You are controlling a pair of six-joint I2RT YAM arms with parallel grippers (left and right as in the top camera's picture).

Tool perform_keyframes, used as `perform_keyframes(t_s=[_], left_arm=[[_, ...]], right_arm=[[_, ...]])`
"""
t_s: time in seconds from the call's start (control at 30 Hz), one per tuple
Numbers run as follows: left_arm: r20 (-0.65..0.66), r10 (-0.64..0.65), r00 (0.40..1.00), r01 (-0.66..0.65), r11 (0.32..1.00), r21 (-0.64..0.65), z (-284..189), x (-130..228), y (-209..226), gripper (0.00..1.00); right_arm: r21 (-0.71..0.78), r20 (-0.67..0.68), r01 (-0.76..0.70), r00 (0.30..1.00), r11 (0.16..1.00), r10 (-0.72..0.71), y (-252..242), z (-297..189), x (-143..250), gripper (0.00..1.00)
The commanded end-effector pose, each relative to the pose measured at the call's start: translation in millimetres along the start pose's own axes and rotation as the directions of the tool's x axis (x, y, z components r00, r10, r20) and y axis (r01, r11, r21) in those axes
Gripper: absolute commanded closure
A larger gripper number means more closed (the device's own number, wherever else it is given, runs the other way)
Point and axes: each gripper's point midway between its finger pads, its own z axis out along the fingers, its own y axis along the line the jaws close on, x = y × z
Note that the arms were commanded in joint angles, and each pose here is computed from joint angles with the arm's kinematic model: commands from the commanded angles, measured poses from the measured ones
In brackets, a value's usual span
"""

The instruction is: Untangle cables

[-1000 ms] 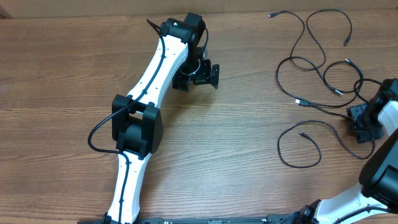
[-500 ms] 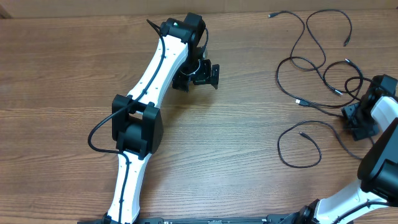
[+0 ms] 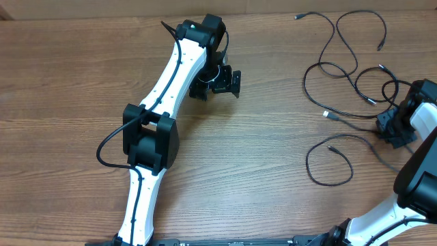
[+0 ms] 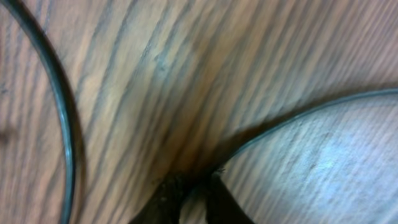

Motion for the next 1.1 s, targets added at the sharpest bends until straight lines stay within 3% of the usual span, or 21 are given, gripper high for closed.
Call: perform_keyframes(t_s=[0.0,0.13,0.4,0.67,0.9,0.97,1.0,1.03,1.07], left_arm=[[0.028,0.009,1.000,-0.009,1.000,0.007,-8,-4,-5,0.00],[0.028,0.009,1.000,-0.009,1.000,0.007,-8,-4,-5,0.01],[0.028,0.009,1.000,-0.009,1.000,0.007,-8,-4,-5,0.00],[0.028,0.009,1.000,-0.009,1.000,0.006,-8,-3,-5,0.01],[0.029,0.009,1.000,-0.009,1.000,0.007,-8,-4,-5,0.00],[0.029,0.009,1.000,-0.009,1.000,0.007,-8,-4,-5,0.00],[0.028,0.009,1.000,-0.009,1.000,0.006,-8,-4,-5,0.01],[0.028,0.009,1.000,-0.009,1.000,0.007,-8,-4,-5,0.00],[0.028,0.009,1.000,-0.009,1.000,0.007,-8,-4,-5,0.00]], right_arm=[[-0.098,-0.123,0.131,0.982,0.987,-0.143,14,13,26,0.92],[-0.125,-0.149,0.189,0.967,0.974,-0.207,16,11,34,0.96],[-0.126,-0.151,0.175,0.970,0.977,-0.193,16,10,34,0.96],[-0.100,-0.162,-0.028,0.987,0.995,0.012,18,3,25,0.96],[-0.095,-0.165,-0.036,0.986,0.995,0.020,24,-25,12,0.92],[-0.098,-0.162,-0.036,0.987,0.995,0.019,26,-37,8,0.84],[-0.095,-0.165,-0.036,0.986,0.995,0.020,26,-42,8,0.75],[-0.093,-0.168,-0.035,0.986,0.995,0.019,26,-48,7,0.49],[-0.092,-0.170,-0.032,0.985,0.995,0.016,25,-51,8,0.02]])
